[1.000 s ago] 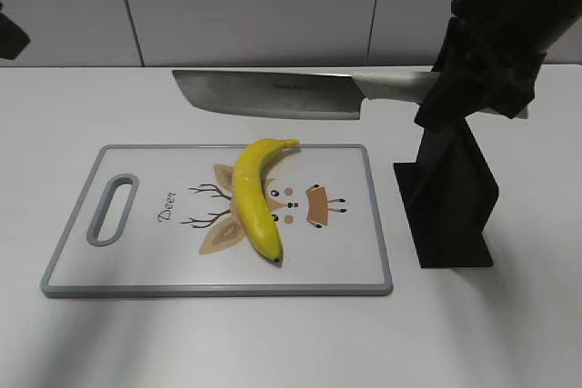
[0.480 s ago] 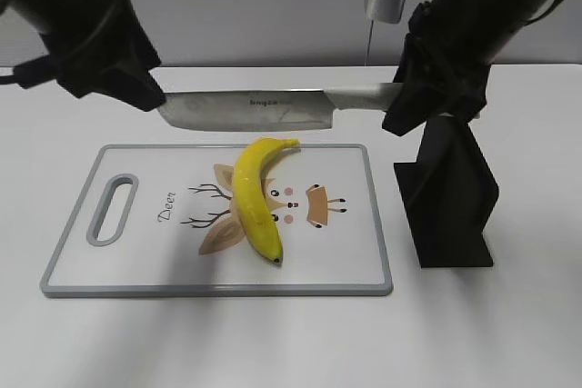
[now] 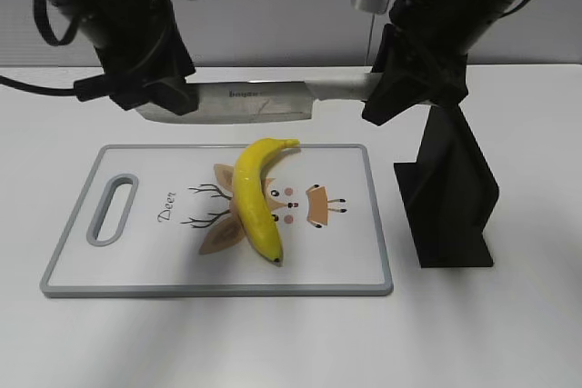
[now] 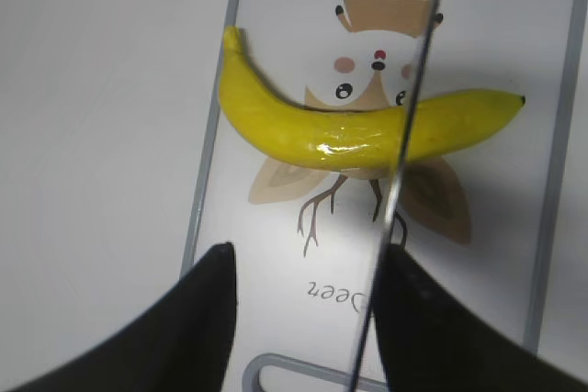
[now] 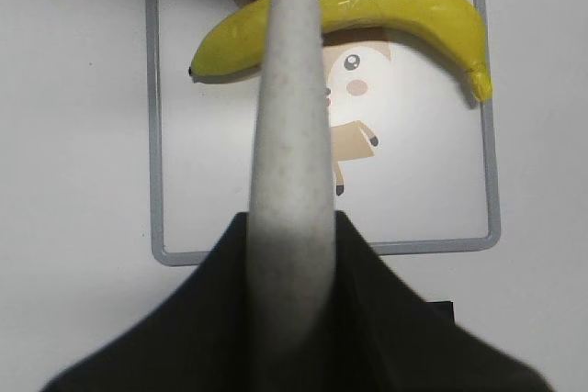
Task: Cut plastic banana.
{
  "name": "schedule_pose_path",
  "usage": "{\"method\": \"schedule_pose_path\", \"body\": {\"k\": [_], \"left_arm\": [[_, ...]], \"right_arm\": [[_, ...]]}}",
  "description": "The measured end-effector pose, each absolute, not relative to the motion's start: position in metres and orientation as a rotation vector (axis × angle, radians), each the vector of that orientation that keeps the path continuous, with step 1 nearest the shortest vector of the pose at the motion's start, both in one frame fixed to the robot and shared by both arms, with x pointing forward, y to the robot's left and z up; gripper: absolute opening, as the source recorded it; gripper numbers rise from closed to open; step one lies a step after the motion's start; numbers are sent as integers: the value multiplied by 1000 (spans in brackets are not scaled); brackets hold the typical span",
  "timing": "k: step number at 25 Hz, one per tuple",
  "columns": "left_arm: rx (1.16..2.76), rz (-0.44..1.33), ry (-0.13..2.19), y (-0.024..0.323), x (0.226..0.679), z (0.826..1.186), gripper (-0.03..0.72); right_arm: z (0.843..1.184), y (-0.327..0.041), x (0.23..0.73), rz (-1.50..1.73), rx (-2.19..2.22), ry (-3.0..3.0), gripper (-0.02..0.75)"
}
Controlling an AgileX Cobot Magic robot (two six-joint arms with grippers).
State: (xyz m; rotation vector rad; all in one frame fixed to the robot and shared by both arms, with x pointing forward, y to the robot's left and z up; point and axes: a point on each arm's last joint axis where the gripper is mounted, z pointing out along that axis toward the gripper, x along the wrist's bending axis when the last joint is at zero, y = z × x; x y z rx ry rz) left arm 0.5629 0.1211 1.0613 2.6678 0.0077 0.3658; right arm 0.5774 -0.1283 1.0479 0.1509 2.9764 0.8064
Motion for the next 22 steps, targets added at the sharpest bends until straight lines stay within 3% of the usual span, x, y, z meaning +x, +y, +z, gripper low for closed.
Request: {"method": "schedule_pose_path", "body": {"k": [3,6,8,12,22], "left_arm": [[2671,342,9,120,564,1056,399],[2672,336,0,119,564,1056,154],[2678,333,-11,120,563,1056,63],[2687,323,-24,120,564,1054,22],[2740,204,8,114,576,1016,17]], "right_arm": [[1047,-128,579,804,144,2968,179],[1046,-127,581,805,151,2952,179],[1044,-127,584,809,154,2940,179],[1041,-126,587,805,132,2924,179],[1002,-123,598,752,176,3022,179]]}}
